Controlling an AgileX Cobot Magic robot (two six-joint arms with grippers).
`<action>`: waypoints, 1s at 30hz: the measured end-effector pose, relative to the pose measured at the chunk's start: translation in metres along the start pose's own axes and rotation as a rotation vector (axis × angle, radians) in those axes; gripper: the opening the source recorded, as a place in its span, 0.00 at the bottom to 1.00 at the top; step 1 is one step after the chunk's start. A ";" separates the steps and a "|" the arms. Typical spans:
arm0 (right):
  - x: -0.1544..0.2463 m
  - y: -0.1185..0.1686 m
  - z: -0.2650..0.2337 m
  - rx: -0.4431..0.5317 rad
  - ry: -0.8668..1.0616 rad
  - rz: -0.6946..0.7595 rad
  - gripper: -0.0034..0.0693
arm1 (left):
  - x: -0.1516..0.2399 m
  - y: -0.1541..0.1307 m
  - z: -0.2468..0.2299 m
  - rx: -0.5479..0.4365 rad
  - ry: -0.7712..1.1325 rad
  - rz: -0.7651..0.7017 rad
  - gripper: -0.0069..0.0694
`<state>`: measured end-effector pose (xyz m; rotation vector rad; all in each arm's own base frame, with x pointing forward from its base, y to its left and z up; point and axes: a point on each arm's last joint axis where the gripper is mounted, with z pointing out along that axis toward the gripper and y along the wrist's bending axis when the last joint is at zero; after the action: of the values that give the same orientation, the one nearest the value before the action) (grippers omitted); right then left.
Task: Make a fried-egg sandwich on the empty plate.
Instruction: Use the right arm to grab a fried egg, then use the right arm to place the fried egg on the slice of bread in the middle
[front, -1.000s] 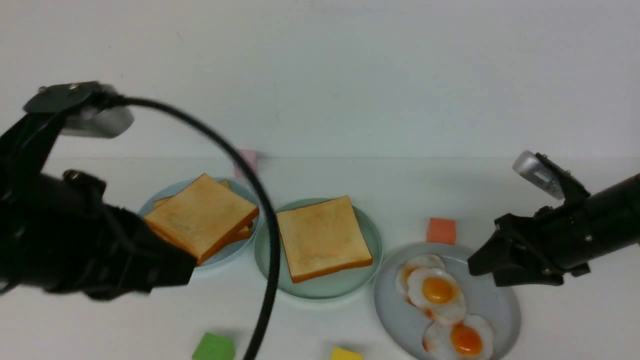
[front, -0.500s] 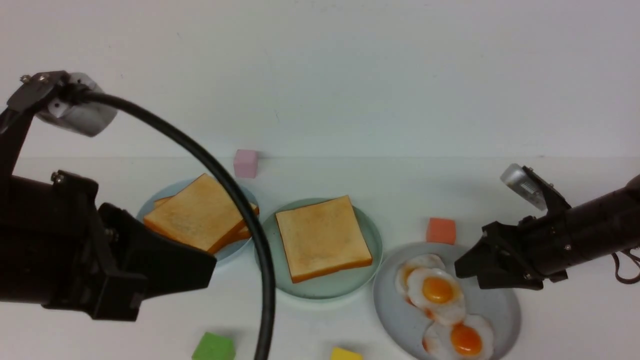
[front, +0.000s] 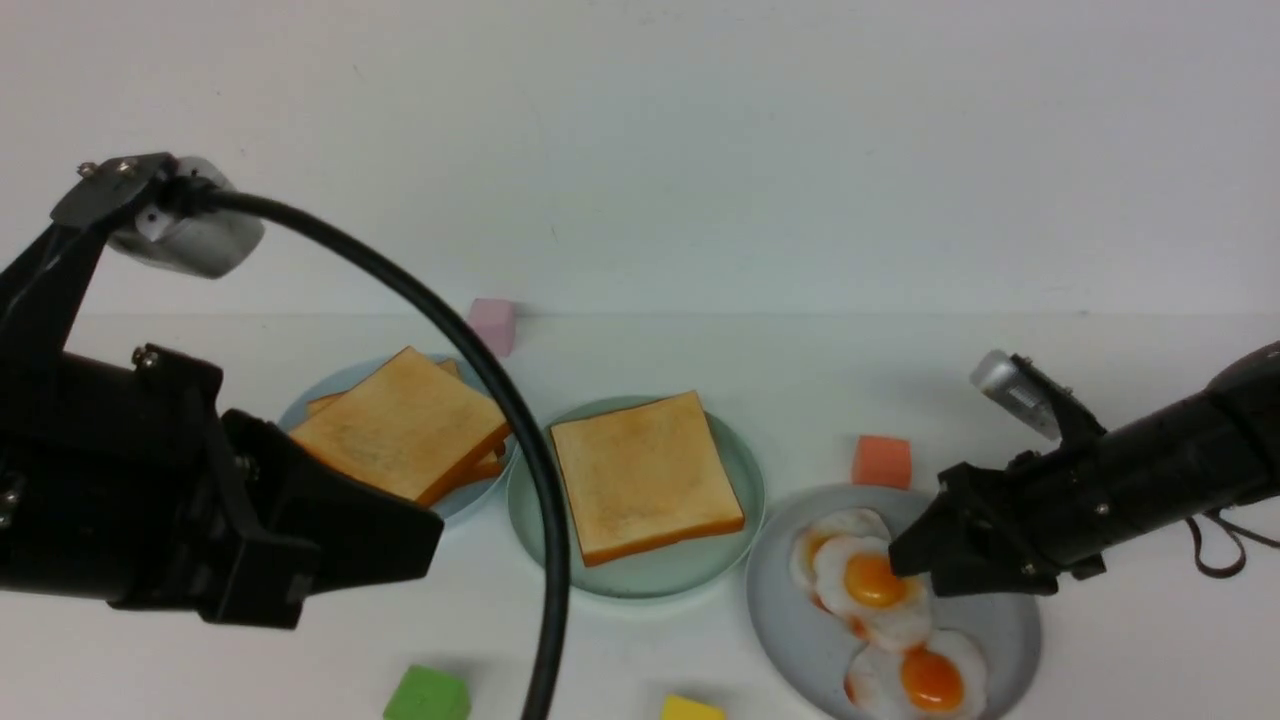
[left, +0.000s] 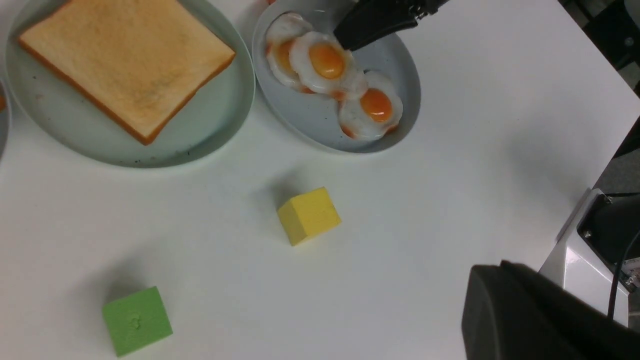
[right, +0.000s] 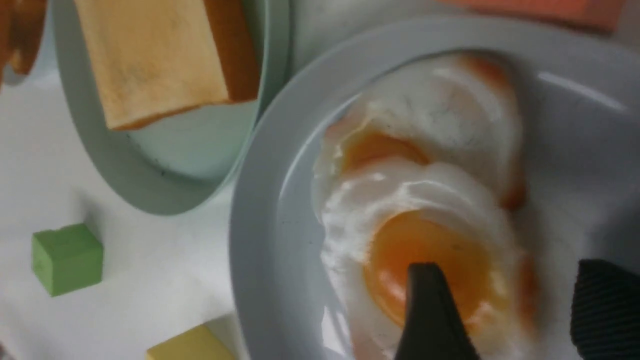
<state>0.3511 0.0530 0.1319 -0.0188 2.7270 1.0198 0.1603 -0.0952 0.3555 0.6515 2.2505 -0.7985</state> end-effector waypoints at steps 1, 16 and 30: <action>0.000 0.000 0.002 -0.003 0.002 0.002 0.58 | 0.000 0.000 0.000 -0.001 0.001 0.001 0.07; 0.001 -0.003 -0.001 0.006 0.015 0.012 0.14 | 0.000 0.000 0.000 -0.002 0.001 0.002 0.07; -0.050 0.132 -0.032 0.012 -0.079 -0.222 0.14 | 0.012 0.016 0.004 -0.145 0.073 -0.047 0.07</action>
<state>0.3807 0.1284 0.2516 -0.2665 2.5890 0.9203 0.1642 -0.0841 0.3389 0.5695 2.3717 -0.6354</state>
